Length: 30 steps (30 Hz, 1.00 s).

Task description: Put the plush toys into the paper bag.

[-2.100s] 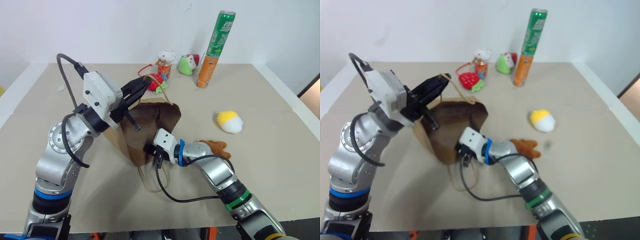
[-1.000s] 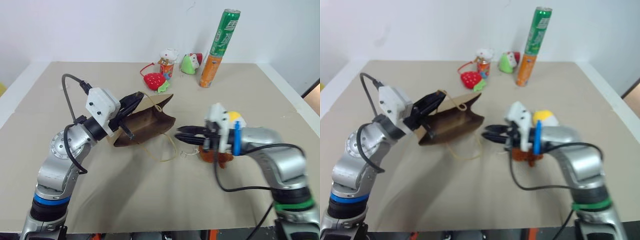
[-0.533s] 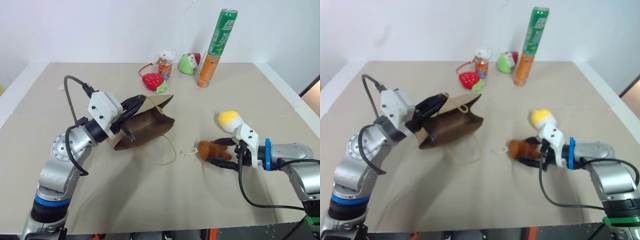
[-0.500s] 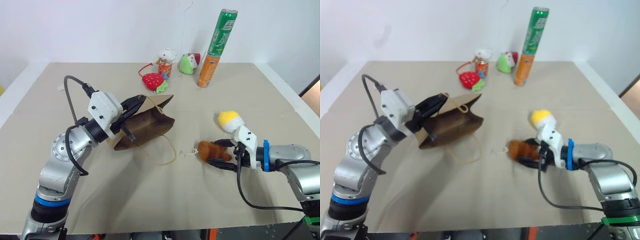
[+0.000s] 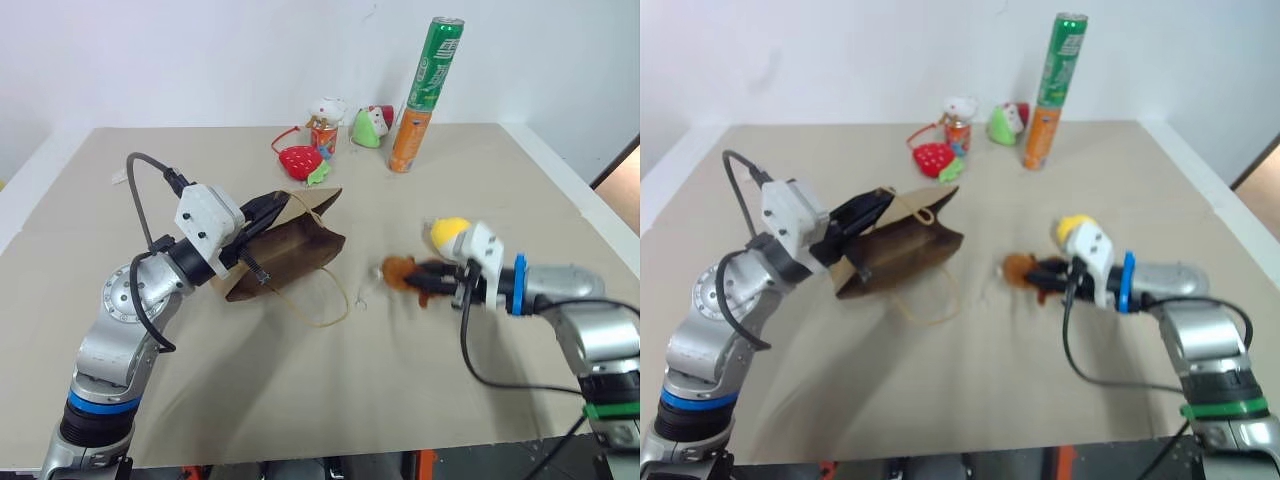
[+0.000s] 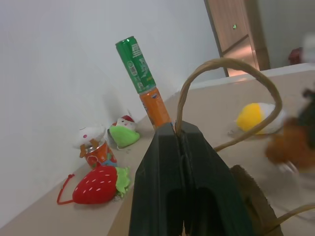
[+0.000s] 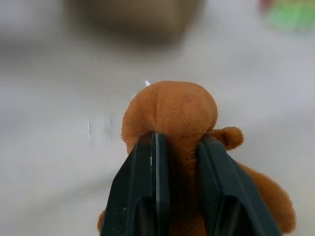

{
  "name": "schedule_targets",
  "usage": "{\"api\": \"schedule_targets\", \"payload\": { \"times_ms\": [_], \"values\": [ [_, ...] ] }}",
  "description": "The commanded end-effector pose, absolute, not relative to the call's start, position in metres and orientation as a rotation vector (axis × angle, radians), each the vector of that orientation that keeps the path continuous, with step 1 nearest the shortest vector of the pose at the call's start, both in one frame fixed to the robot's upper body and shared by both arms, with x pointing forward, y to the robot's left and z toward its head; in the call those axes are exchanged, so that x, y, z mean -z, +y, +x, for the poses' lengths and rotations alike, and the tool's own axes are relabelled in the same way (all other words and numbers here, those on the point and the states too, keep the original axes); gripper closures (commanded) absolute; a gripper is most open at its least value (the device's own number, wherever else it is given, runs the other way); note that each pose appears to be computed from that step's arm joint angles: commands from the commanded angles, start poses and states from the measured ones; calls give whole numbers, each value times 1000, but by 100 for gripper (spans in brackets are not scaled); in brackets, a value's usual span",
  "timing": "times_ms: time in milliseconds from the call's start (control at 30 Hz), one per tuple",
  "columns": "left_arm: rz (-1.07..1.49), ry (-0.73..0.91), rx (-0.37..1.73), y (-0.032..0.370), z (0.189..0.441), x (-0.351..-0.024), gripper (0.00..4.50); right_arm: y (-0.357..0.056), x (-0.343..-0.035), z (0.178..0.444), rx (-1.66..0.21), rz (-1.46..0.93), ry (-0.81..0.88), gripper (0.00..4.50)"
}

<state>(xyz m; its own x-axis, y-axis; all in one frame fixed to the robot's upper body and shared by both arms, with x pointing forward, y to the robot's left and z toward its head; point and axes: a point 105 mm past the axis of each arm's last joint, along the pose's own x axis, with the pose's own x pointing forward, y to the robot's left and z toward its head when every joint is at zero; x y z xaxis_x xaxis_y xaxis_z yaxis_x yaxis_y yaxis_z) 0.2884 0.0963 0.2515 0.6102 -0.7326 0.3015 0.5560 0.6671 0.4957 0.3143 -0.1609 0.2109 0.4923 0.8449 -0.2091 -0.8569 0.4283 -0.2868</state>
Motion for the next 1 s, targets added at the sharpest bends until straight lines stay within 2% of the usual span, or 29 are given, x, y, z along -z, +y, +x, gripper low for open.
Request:
{"api": "schedule_targets", "payload": {
  "times_ms": [33, 300, 633, 733, 767, 800, 867, 967, 1000],
  "values": [
    [418, -596, 715, 94, 286, -266, 450, -96, -242, 289, -1280, -341, -83, 349],
    [405, -621, 704, 86, 287, -271, 450, -42, -242, 299, -1336, -336, -139, 349],
    [376, -628, 702, 81, 286, -274, 450, -17, -206, 337, -1224, -507, -105, 349],
    [369, -627, 699, 81, 287, -274, 450, -15, -209, 339, -1217, -466, -110, 266],
    [368, -626, 698, 81, 287, -274, 450, -14, -212, 335, -1237, -442, -111, 217],
    [367, -624, 696, 82, 287, -274, 450, -14, -218, 332, -1247, -430, -127, 197],
    [367, -618, 691, 84, 288, -273, 450, -22, -229, 325, -1266, -403, -139, 102],
    [367, -612, 690, 85, 290, -272, 450, -42, -249, 315, -1284, -323, -147, 7],
    [368, -610, 690, 85, 290, -272, 450, -53, -257, 311, -1286, -278, -144, 7]
  ]
}}
